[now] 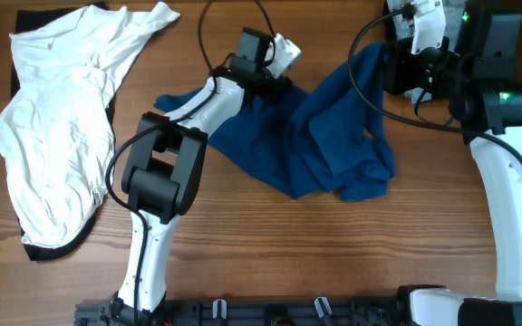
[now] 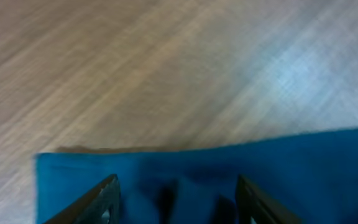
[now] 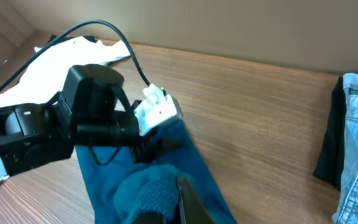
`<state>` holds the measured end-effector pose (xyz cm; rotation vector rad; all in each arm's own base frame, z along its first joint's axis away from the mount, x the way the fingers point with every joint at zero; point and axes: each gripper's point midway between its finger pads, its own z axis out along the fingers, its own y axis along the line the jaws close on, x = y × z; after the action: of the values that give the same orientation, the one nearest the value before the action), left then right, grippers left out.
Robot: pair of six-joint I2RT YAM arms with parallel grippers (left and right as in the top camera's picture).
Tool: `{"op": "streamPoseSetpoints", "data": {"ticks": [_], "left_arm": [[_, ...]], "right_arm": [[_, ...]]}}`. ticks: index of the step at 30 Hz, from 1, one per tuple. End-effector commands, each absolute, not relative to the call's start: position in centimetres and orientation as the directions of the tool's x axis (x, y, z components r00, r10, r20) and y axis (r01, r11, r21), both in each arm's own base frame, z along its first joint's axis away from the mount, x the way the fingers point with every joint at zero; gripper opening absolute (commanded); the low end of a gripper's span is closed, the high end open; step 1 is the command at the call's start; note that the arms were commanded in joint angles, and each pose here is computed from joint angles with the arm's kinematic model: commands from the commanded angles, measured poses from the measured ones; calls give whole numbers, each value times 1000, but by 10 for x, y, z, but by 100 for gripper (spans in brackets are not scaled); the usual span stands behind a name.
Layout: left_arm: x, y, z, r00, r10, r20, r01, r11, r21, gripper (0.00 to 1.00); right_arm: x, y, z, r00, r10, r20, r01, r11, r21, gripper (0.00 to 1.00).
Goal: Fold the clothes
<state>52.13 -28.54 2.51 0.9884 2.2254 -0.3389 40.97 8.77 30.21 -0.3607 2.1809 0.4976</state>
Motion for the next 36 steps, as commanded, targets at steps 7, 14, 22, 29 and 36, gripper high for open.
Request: {"op": "streamPoseSetpoints", "data": {"ticks": [7, 14, 22, 29, 36], "left_arm": [[520, -281, 15, -468, 605, -644, 758, 650, 60, 15], [540, -260, 38, -513, 558, -652, 647, 751, 133, 4], [545, -158, 270, -439, 220, -871, 343, 937, 64, 4], [472, -69, 411, -287, 92, -954, 173, 984, 43, 4], [453, -34, 388, -419, 10, -908, 52, 999, -13, 4]], "right_arm": [[414, 86, 302, -594, -84, -800, -416, 884, 215, 4], [415, 86, 303, -590, -84, -803, -417, 884, 214, 4], [420, 84, 312, -555, -77, -828, -418, 886, 198, 4], [415, 50, 344, -483, -25, -875, -362, 916, 173, 4], [412, 53, 367, -416, -26, -909, -394, 906, 155, 4]]}}
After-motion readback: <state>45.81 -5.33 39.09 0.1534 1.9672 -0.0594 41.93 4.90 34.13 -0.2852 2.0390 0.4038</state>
